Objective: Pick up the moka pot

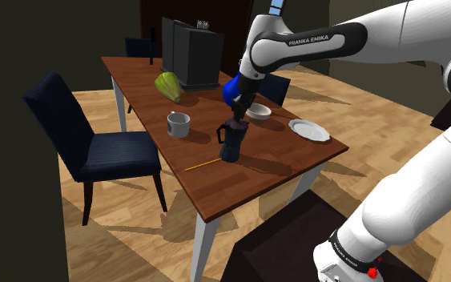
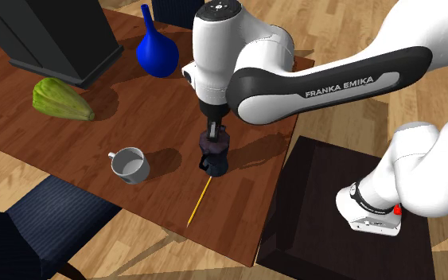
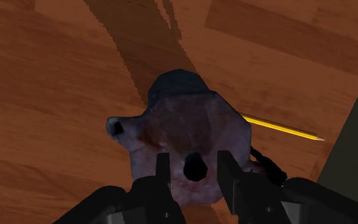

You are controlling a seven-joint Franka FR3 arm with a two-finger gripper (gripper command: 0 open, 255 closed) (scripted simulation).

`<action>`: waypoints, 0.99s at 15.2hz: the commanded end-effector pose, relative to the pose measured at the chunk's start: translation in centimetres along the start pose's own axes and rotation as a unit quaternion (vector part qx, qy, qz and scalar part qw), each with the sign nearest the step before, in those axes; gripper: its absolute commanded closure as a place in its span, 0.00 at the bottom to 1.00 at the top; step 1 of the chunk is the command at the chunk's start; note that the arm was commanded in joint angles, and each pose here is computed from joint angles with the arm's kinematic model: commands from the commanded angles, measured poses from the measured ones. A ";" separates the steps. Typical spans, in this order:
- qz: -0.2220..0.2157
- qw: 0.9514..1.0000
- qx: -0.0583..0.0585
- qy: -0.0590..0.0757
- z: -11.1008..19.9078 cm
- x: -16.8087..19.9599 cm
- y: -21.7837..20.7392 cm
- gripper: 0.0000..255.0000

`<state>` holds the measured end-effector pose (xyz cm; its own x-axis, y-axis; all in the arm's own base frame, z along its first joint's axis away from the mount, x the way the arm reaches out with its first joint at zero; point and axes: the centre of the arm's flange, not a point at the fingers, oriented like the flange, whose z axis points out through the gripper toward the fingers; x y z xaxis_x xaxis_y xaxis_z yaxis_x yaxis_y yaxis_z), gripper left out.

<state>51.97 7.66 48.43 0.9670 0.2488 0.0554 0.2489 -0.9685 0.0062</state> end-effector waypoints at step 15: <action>0.000 1.000 0.000 0.000 -3.6 0.2 0.0 1.00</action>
<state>51.96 7.65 51.51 0.9670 0.2488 0.0546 0.2489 -0.9685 0.0060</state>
